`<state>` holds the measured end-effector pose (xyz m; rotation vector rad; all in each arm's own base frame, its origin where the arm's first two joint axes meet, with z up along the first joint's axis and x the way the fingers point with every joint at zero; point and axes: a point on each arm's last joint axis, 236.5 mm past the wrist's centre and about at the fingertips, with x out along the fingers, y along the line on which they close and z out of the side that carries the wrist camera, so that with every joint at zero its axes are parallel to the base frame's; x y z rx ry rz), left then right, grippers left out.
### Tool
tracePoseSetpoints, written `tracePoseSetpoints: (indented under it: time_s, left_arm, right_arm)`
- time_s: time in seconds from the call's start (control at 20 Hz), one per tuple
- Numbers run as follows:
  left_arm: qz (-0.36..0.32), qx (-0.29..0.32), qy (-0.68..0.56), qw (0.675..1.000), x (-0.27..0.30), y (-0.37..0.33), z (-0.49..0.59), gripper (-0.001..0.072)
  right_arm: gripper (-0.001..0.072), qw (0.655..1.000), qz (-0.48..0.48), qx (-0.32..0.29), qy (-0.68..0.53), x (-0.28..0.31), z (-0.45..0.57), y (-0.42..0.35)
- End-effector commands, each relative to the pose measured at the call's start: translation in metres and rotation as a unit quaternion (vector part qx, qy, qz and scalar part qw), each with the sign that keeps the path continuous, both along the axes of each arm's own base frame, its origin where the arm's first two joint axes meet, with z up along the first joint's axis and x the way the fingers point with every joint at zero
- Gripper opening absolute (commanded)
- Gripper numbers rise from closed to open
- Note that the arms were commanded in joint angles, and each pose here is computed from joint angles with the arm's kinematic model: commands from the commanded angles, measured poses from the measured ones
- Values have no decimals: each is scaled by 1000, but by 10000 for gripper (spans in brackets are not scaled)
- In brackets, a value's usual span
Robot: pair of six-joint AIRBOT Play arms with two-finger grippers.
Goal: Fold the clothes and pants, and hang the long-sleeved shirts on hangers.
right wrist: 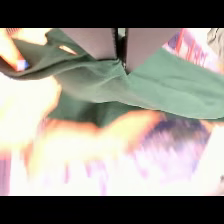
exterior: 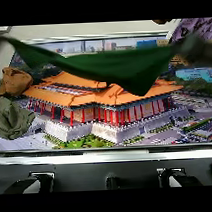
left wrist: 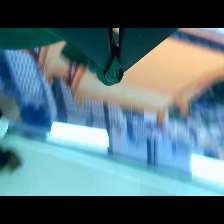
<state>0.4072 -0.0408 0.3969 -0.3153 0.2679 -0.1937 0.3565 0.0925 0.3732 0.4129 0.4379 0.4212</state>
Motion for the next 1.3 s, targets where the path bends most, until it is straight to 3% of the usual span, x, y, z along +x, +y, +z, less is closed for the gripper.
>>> tracePoseSetpoints:
  time_s: [0.0, 0.2, 0.4, 0.55, 0.75, 1.0, 1.25]
  left_arm:
    - [49, 37, -142, 988, -104, 17, 108, 19]
    - [87, 41, -196, 976, -182, 28, 139, 20]
    - [94, 35, -189, 977, -178, 31, 135, 19]
    - [93, 37, -127, 987, -119, 36, 100, 18]
    - [83, 54, 22, 995, 9, 45, -10, 18]
    - [52, 57, 197, 977, 147, 29, -208, 20]
    - [4, 58, 284, 957, 190, -29, -350, 21]
  right_arm:
    - [27, 989, -34, -75, -126, -94, 105, -9]
    - [28, 977, -85, -86, -173, -155, 134, -23]
    - [27, 986, -86, -75, -117, -135, 111, -26]
    - [27, 995, -81, -63, -17, -79, 67, -32]
    - [28, 984, -59, -51, 158, 21, -42, -38]
    - [28, 925, -49, -19, 377, 118, -249, -45]
    - [31, 881, -57, 56, 467, 171, -403, -33]
